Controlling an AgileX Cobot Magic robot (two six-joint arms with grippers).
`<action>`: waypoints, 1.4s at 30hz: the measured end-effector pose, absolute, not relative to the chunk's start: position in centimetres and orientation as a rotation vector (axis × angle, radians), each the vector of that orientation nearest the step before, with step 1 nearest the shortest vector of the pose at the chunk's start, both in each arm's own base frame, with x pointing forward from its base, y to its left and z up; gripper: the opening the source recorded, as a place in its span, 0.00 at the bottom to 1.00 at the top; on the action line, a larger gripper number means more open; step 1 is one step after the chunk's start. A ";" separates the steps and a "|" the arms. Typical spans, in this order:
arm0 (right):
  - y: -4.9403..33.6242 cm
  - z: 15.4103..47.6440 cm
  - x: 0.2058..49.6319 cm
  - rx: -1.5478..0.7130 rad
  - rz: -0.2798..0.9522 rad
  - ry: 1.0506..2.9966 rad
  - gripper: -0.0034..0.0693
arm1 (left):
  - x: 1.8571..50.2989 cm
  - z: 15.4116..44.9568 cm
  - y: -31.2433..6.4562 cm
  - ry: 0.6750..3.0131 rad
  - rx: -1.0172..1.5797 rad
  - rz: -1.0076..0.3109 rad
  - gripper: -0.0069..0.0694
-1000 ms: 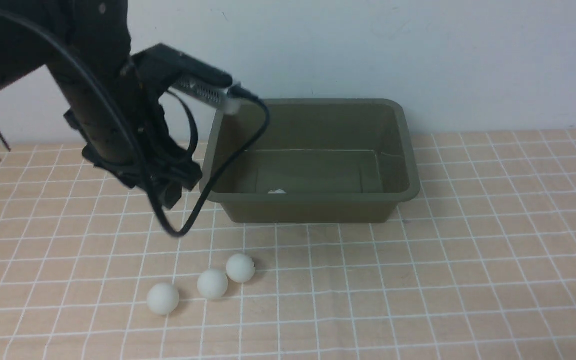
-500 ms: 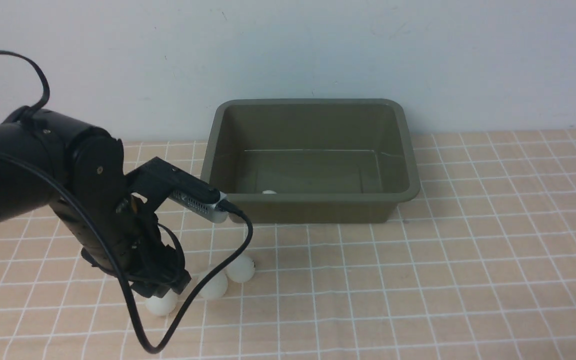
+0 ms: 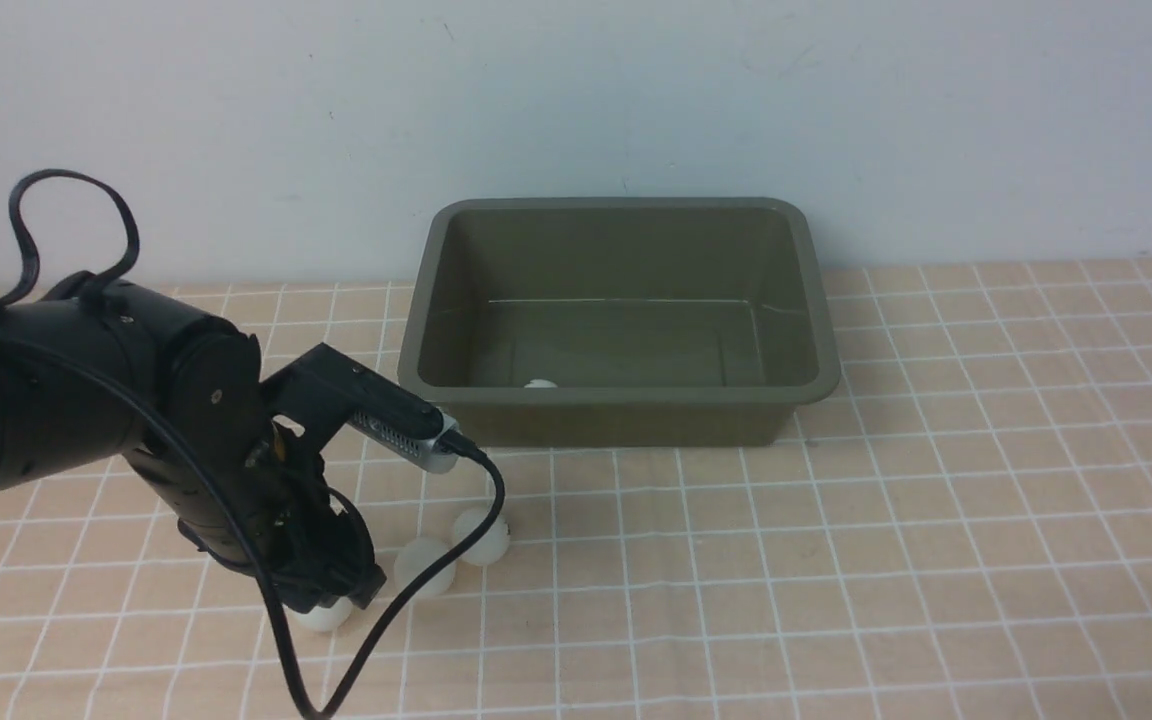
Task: Put the table tennis balls into the box on the light coffee tablecloth.
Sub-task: 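Reach for and grasp a ping pong ball on the table beside the basket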
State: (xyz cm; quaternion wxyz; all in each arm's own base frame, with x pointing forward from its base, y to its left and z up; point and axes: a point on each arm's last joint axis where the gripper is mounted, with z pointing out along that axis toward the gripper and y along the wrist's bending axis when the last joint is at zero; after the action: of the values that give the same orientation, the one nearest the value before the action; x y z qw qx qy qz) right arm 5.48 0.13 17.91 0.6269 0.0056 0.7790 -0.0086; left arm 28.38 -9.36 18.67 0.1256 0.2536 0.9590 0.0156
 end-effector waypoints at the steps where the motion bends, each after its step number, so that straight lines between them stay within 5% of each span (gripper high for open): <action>1: 0.1 17.9 5.5 0.013 -0.020 1.786 0.03 | 28.5 18.4 -9.3 2.802 0.735 0.047 0.58; 31: 0.1 17.9 5.5 0.013 -0.020 1.786 0.03 | 29.4 14.6 -9.5 2.918 0.729 0.035 0.51; 36: 0.1 17.9 5.5 0.013 -0.020 1.786 0.03 | 29.5 16.5 -9.5 2.961 0.733 0.048 0.51; 42: 0.1 17.9 5.5 0.013 -0.020 1.786 0.03 | 31.2 23.9 -10.1 2.872 0.693 0.038 0.51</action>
State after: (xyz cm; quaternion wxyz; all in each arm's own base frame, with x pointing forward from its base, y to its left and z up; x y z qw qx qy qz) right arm 5.48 0.13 17.91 0.6269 0.0056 0.7790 -0.0086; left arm 31.21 -10.09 23.90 0.0931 0.2336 0.9678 0.0127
